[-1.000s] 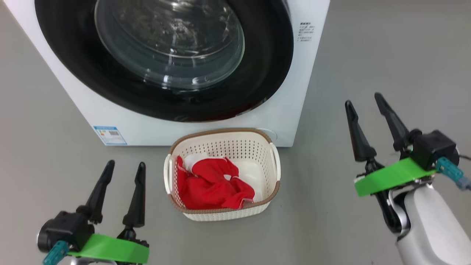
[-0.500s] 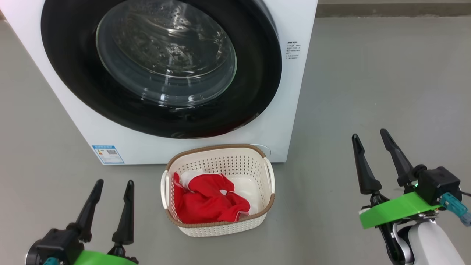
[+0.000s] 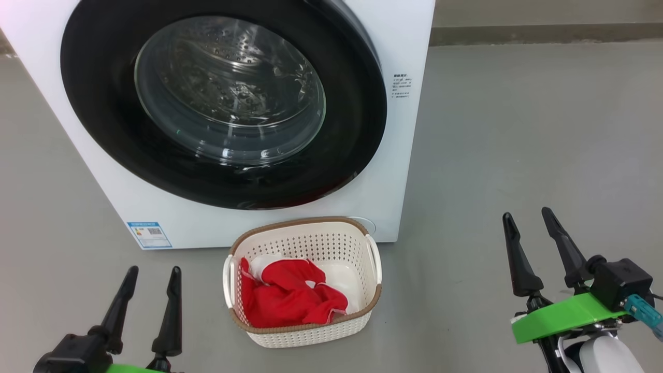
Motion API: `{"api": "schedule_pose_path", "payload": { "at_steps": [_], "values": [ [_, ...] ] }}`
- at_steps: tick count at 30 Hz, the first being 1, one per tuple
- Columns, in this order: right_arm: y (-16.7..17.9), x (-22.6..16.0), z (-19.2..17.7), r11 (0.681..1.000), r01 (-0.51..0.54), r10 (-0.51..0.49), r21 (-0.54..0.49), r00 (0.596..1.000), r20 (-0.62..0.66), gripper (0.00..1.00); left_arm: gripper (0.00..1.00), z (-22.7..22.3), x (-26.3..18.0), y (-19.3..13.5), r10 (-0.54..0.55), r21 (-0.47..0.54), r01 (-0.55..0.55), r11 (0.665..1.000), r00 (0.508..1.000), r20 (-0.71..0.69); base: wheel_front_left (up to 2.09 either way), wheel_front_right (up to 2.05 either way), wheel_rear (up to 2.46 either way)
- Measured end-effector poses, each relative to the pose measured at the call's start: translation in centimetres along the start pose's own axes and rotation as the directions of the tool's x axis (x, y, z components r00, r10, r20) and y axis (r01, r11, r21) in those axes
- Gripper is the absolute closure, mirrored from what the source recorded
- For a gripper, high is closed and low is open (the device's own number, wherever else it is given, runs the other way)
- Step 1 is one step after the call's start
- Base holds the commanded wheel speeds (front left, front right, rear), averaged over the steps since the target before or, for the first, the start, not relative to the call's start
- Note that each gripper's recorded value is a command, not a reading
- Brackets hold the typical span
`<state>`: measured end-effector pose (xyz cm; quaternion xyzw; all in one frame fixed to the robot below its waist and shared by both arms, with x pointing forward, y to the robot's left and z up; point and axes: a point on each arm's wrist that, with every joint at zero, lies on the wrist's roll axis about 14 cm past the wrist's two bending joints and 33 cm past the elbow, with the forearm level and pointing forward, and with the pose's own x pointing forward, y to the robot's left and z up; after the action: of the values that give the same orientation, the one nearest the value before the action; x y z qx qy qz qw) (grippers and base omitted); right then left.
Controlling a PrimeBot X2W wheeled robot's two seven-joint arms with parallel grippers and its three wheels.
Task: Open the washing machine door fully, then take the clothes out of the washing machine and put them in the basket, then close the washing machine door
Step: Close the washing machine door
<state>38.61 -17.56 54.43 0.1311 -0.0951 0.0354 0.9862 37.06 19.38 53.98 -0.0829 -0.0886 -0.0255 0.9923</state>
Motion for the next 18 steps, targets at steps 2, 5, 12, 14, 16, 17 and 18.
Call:
{"api": "schedule_pose_path", "payload": {
  "at_steps": [2,5,12,14,16,17,18],
  "values": [
    [-0.1,-0.3,0.0,1.000,0.004,-0.004,0.002,1.000,-0.001,0.00,0.00,0.1,0.0,0.0,0.001,0.000,-0.001,1.000,1.000,0.004,0.00,0.00,0.00],
    [-0.2,-0.4,0.3,1.000,0.007,-0.007,0.002,1.000,0.009,0.00,0.00,0.2,0.0,0.0,0.002,-0.002,-0.002,1.000,1.000,0.007,0.00,0.00,0.00],
    [-0.8,-1.2,0.3,1.000,0.028,-0.028,0.006,1.000,0.007,0.00,0.00,-0.3,-0.3,0.0,0.004,0.001,-0.004,1.000,1.000,-0.010,0.00,0.00,0.00],
    [-0.9,-1.3,0.1,0.999,0.032,-0.032,0.006,0.999,0.002,0.00,0.00,-0.4,-0.2,0.0,0.002,0.001,-0.002,1.000,1.000,-0.011,0.00,0.00,0.00],
    [-1.0,-1.4,0.0,0.999,0.034,-0.034,0.007,0.999,-0.001,0.00,0.00,-0.4,-0.2,0.0,0.001,0.002,-0.001,1.000,1.000,-0.012,0.00,0.00,0.00],
    [-1.0,-1.5,0.0,0.999,0.036,-0.036,0.007,0.999,-0.003,0.00,0.00,-0.4,-0.2,-0.1,0.001,0.001,0.000,1.000,1.000,-0.013,0.00,0.00,0.00],
    [-1.0,-1.5,0.0,0.999,0.037,-0.037,0.007,0.999,-0.004,0.00,0.00,-0.4,-0.2,-0.1,0.000,0.001,0.000,1.000,1.000,-0.013,0.00,0.00,0.00]
  ]
}}
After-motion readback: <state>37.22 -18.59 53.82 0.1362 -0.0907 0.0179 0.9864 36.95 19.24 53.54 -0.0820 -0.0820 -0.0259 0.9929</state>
